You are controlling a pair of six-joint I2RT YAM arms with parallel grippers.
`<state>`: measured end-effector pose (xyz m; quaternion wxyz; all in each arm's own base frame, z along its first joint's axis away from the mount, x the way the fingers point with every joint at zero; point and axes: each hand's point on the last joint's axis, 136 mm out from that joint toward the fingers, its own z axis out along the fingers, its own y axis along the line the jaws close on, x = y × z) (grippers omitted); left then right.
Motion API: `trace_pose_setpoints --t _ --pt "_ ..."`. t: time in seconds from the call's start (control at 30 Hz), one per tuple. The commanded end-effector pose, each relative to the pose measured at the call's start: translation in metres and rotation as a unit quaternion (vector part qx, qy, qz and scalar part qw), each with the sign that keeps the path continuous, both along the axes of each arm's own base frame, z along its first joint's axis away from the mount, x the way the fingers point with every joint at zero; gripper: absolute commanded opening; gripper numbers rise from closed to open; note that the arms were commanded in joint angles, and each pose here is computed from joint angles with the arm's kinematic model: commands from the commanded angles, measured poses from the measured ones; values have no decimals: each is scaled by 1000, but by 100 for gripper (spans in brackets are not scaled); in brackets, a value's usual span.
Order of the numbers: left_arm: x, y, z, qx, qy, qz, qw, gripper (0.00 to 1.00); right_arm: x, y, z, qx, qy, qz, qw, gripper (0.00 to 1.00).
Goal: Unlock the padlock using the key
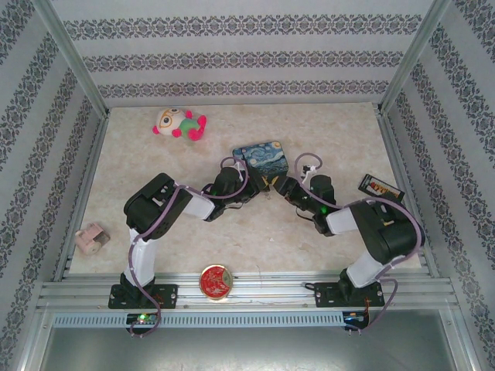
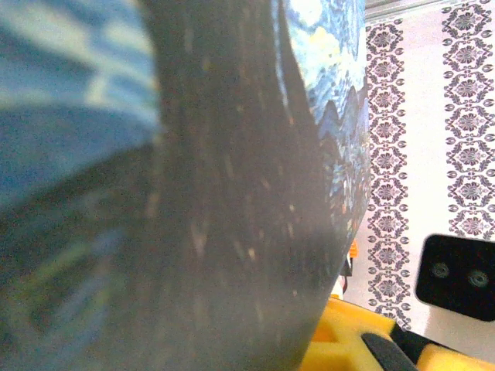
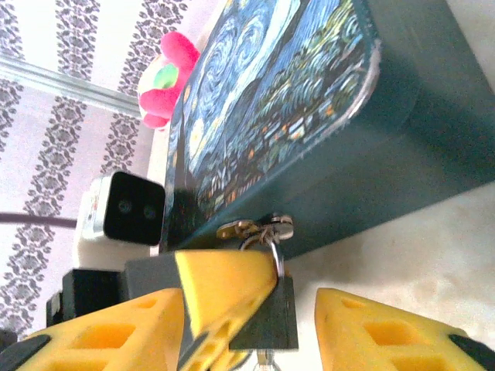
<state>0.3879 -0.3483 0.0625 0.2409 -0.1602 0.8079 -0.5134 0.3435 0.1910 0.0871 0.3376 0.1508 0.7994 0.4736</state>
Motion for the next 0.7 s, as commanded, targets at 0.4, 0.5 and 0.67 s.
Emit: trace_pose_setpoints --t 0.4,0.5,0.67 --pt "-12 4 -19 5 57 -13 998 0 -67 -39 10 -386 -24 7 922 46" --pt "-12 5 -22 0 66 -13 998 0 -72 -34 13 -415 -34 15 909 47" --pt "-13 5 -23 -2 74 -16 997 0 -71 -15 13 -469 -45 45 881 50"
